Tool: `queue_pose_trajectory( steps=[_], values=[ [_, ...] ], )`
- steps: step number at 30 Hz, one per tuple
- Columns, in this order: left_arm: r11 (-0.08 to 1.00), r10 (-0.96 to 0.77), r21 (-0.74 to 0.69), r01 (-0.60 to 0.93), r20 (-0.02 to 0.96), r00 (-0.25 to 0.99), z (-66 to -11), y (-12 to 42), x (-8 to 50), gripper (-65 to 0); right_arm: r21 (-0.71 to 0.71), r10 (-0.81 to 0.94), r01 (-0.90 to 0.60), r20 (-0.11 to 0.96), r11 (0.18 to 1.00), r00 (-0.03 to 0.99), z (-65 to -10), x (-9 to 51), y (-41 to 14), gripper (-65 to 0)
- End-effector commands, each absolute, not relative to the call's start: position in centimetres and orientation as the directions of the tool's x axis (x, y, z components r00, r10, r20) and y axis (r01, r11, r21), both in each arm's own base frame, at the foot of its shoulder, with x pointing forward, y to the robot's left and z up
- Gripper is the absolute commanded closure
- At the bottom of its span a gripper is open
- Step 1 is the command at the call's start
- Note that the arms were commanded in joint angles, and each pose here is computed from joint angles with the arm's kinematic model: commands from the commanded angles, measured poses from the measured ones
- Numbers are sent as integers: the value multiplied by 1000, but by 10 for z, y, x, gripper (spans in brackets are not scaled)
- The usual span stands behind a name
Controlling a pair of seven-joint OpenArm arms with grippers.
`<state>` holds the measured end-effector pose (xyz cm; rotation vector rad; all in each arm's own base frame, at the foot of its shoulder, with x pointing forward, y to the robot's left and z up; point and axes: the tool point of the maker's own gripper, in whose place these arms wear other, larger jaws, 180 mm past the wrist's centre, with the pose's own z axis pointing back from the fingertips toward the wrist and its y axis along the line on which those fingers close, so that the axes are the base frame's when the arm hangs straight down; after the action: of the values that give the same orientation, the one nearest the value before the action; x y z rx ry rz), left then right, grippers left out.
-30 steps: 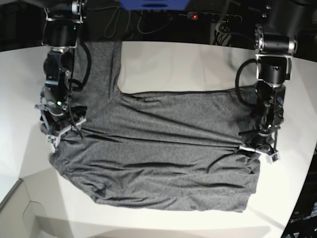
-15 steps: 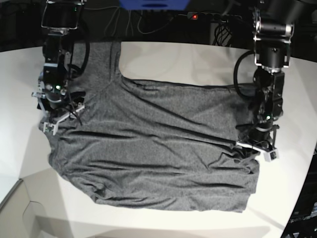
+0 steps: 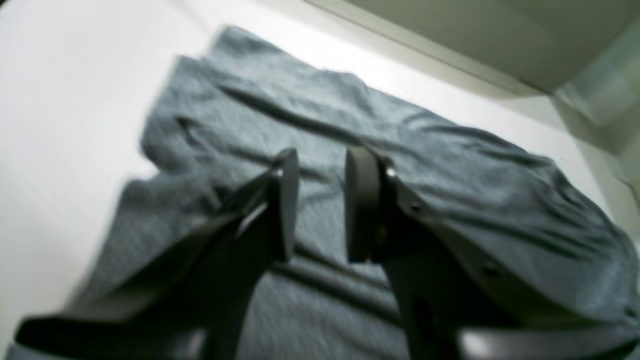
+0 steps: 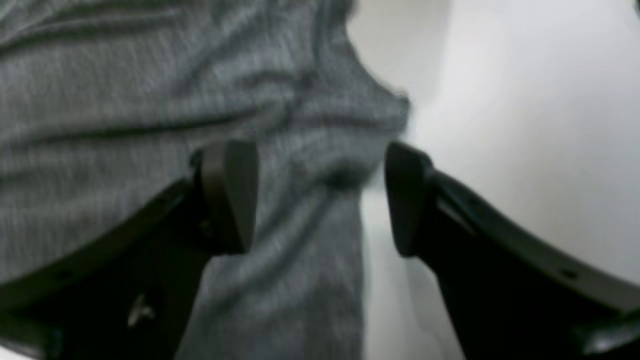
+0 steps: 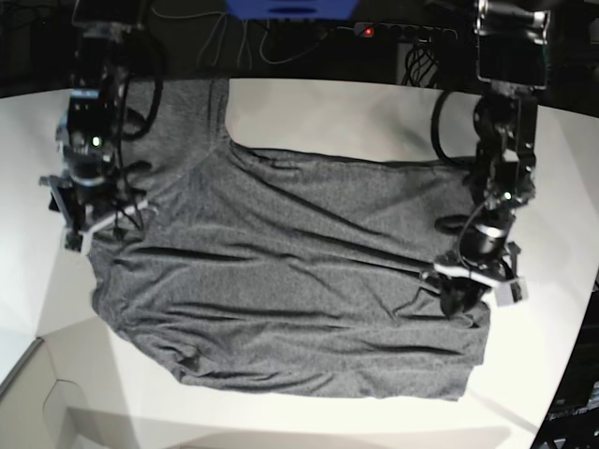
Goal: Layout the t-shirt on the table in an organized manner, then fold the t-shirt properly
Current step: 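Release the shirt and move both grippers to the collar area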
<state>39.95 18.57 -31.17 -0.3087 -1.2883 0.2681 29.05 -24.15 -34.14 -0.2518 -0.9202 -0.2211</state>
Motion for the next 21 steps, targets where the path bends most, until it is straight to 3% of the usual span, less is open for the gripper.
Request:
queue_pose_trajectory(
  steps=[1,7,15,21],
  values=[
    [926,370,-377,-5,904,213,-296,187,401,-163,-136,-66,320,834,938,547,-325,285,-251,-402],
    [896,412,-444,16,845,341,-314,166,373,-163,-154,-135,411,794,899,592,-336,219,-269,-403],
    [863,422,-502,53,775,471,-332,123,357,-163,-144,-144,320,674,936,724,-373,161,-249,-403],
    [859,403,-503,92,777,484,-329,108,360,-163,-113,-105,227,636,967,765,-385,152,-227,-402]
  ],
)
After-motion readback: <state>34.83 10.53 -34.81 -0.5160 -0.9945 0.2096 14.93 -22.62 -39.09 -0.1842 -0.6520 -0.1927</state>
